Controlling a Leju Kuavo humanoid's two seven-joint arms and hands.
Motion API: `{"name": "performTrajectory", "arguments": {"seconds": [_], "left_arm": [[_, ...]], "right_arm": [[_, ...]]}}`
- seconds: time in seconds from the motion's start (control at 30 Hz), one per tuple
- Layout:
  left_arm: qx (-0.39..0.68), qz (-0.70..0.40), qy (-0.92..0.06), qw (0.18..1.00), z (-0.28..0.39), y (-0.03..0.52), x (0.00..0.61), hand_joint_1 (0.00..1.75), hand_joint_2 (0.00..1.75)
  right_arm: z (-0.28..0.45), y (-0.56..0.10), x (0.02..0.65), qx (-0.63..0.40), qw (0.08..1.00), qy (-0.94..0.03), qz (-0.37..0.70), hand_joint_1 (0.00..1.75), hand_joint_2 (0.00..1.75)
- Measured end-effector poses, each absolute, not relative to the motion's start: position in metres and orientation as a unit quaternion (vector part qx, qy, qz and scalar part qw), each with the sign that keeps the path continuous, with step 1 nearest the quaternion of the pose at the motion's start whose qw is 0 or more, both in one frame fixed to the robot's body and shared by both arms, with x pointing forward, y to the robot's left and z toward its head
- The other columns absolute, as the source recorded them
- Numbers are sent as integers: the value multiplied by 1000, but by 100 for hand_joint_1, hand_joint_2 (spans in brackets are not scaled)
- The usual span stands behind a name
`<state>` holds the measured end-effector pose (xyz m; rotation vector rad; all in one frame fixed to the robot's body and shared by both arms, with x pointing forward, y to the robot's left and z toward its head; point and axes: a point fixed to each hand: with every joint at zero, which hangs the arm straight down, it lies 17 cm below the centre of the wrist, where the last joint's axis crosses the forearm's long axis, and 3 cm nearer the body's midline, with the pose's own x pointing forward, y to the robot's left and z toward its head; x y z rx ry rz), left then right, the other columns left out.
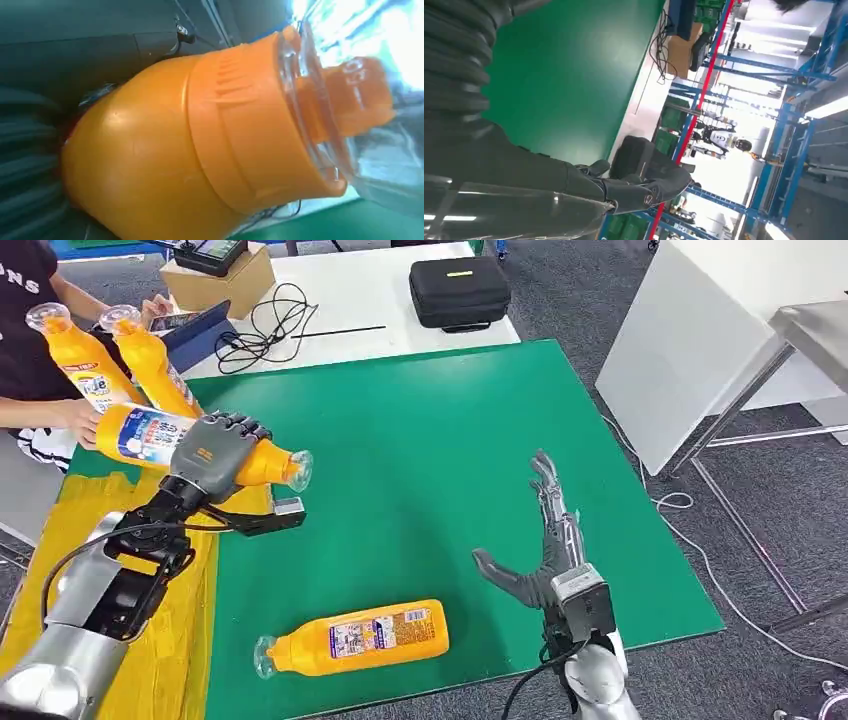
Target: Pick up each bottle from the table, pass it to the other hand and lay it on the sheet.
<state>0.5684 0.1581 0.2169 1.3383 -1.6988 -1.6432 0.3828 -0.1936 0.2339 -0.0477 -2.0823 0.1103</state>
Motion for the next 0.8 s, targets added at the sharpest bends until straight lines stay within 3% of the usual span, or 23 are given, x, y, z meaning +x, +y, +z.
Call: {"name": "performTrajectory", "arguments": {"seconds": [0.5,0.53,0.57,0.6,0.7,0.73,0.8], "left_arm": [[485,-645,-450,382,118,261,604,175,175],[479,-646,-444,394,109,266,602,150,175],[477,-648,-441,398,105,267,601,38,175],[475,-649,-437,403,101,270,600,0,175],[481,-649,-412,422,89,284,597,0,175],[484,-649,-401,428,85,289,596,0,0],[486,-653,-386,434,78,296,593,0,0]], "right_arm": [[226,-192,388,-61,521,-849,63,0,175],[227,-192,388,-62,520,-850,62,0,175],[228,-192,389,-62,520,-850,61,0,175],[228,-193,389,-64,520,-850,61,0,175],[228,-193,391,-72,521,-848,62,0,175],[228,-193,391,-74,523,-847,62,0,175],[228,-192,391,-74,523,-847,61,0,175]]}}
